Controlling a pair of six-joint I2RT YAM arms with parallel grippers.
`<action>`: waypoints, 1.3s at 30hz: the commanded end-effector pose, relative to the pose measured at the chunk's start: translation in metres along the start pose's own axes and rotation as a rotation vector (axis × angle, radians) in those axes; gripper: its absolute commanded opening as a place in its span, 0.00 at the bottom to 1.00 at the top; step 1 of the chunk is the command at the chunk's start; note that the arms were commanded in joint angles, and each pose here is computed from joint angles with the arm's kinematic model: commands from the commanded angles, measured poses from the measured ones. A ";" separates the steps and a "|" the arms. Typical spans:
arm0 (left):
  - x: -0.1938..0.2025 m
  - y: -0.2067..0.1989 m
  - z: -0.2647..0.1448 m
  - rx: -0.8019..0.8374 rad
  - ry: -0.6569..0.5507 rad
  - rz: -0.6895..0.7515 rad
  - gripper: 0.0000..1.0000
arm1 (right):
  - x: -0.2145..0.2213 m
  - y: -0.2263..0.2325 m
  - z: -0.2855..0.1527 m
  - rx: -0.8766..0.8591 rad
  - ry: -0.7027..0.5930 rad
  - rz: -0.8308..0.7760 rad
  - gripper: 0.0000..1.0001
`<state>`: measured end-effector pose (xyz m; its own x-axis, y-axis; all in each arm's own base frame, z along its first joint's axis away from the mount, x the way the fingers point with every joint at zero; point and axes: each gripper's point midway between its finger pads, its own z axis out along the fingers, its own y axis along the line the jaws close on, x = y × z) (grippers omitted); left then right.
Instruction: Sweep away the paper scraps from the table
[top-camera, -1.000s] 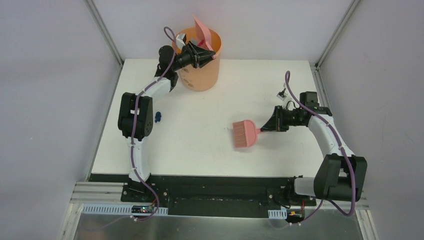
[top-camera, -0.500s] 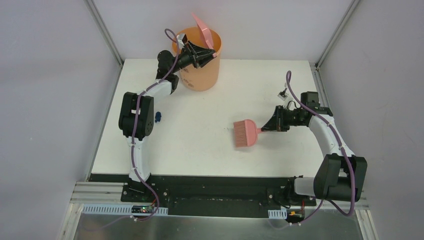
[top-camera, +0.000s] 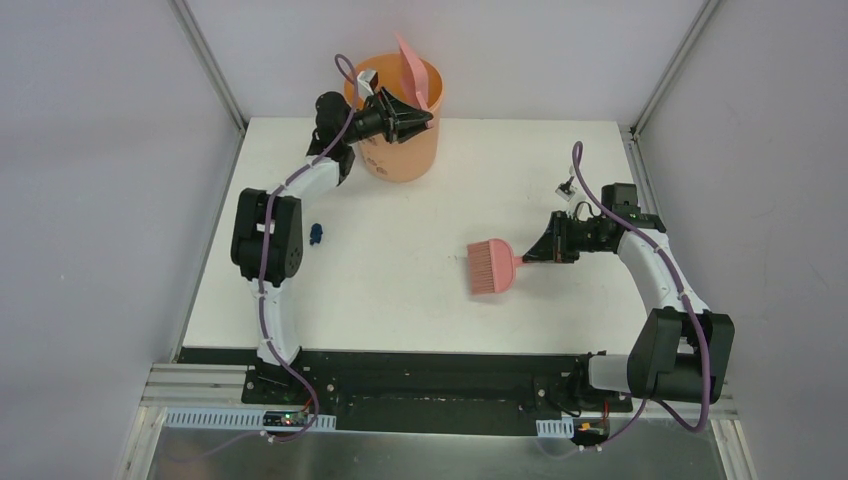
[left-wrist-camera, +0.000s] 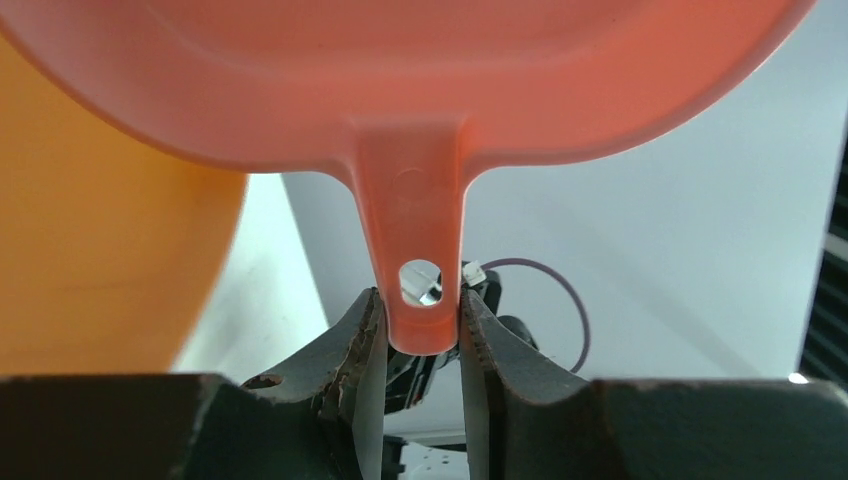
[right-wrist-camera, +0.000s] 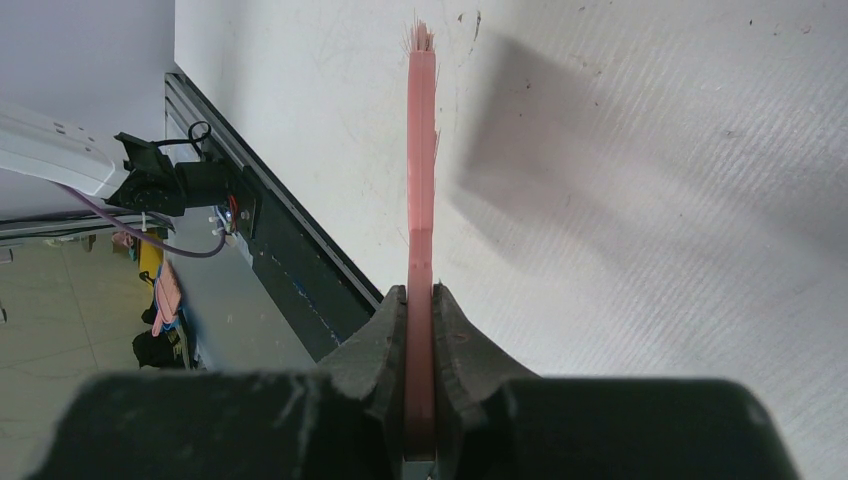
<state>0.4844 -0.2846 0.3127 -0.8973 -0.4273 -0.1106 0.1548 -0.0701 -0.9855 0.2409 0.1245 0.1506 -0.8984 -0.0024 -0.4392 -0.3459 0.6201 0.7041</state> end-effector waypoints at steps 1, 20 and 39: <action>0.032 -0.059 -0.012 -0.003 0.055 0.255 0.00 | -0.006 0.008 -0.004 -0.035 -0.034 -0.058 0.00; 0.061 -0.054 -0.044 -0.216 0.099 0.406 0.00 | -0.007 0.006 -0.004 -0.028 -0.035 -0.069 0.00; 0.158 0.029 -0.244 -0.989 0.087 0.619 0.00 | -0.008 0.006 -0.001 -0.042 -0.035 -0.061 0.00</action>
<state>0.2646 -0.1759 0.2833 -0.7886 -0.1744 -0.5897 0.3016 0.7260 -0.6180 0.2411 0.1244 0.1507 -0.8916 -0.0127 -0.4526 -0.3634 0.6164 0.6986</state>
